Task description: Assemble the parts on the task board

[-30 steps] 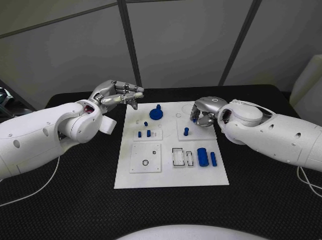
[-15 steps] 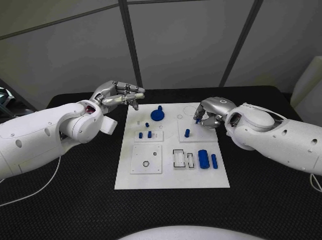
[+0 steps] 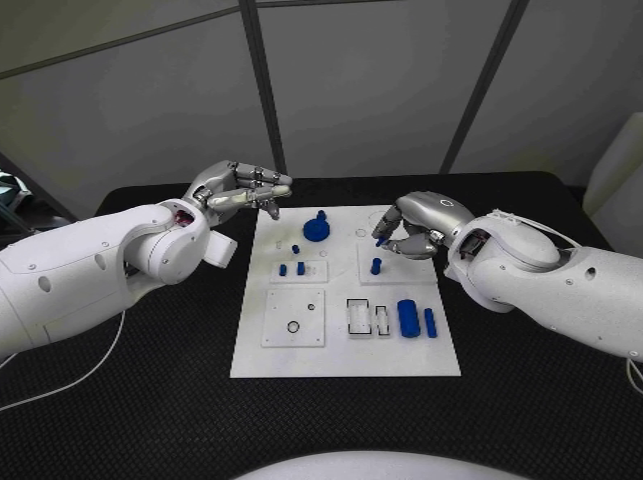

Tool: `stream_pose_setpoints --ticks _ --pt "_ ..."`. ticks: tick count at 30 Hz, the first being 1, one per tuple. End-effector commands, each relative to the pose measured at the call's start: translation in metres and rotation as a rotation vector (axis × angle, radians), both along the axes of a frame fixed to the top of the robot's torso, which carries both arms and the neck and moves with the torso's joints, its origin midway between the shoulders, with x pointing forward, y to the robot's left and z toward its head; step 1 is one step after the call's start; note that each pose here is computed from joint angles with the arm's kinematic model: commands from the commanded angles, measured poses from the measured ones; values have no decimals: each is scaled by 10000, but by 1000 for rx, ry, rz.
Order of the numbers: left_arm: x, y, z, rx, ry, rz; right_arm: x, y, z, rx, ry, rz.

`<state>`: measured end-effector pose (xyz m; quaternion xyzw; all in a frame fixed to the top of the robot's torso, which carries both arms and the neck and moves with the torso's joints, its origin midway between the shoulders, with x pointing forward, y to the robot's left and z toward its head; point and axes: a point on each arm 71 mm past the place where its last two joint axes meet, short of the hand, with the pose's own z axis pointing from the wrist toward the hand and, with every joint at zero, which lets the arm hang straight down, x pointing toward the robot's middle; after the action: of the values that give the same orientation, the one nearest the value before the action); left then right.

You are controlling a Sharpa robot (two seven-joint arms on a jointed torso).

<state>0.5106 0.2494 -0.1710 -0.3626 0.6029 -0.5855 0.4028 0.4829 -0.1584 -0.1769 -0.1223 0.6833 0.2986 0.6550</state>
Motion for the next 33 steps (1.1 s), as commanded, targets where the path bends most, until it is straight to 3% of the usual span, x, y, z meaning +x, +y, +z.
stream_pose_setpoints --ticks 1,8,13,24,33 --pt "5 -26 19 -17 -11 -14 -83 162 69 56 -7 48" --pt "26 -53 9 -27 -7 -12 -256 591 114 78 18 163" --pt "43 -97 3 -35 -6 -14 -334 852 36 58 54 227" --pt "56 -148 3 -43 -10 -15 -397 1106 -223 -24 109 272" --pt "60 -157 6 -46 -13 -12 -394 1148 -337 -70 118 268"
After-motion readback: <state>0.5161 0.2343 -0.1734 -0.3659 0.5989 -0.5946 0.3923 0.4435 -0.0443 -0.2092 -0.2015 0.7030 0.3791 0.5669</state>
